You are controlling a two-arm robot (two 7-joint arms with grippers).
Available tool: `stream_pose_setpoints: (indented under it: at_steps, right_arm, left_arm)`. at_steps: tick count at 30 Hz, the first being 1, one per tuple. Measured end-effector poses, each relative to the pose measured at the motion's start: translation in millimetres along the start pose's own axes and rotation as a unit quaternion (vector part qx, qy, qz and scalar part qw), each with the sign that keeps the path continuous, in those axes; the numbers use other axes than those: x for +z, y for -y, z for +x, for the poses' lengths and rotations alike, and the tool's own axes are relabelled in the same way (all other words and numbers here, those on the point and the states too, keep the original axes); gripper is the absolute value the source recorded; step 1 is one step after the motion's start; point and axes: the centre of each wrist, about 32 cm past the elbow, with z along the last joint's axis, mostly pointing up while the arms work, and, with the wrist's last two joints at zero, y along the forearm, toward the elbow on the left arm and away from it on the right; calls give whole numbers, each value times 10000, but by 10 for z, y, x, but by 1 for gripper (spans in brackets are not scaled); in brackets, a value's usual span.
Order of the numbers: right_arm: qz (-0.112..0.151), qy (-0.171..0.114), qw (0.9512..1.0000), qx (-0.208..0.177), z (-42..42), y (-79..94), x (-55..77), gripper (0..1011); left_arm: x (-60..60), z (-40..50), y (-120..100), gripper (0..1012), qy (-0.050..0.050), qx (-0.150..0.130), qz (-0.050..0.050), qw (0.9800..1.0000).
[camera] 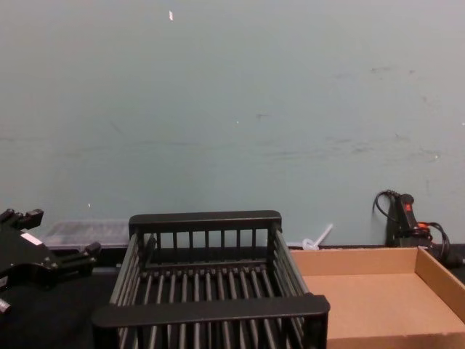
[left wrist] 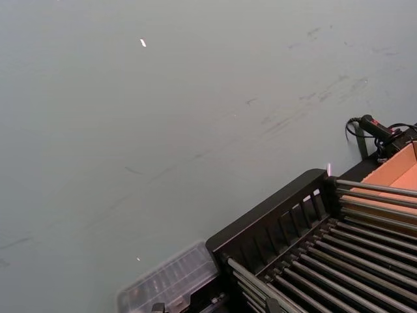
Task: Pick up the white tape and place it into the black box , Pick up the silver tape and place it into the brown box.
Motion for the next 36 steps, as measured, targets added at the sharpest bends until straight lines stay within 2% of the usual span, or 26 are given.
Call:
stream_pose_setpoints:
  at_steps: [31, 36]
  right_arm:
    - [-112, 53, 9999, -34, -17, -65, -6, 1003]
    - [-110, 48, 9999, -32, -17, -64, -6, 928]
  left_arm:
    - [0, 0, 0, 1001, 0, 0, 0, 10000]
    - [0, 0, 0, 1001, 0, 0, 0, 10000]
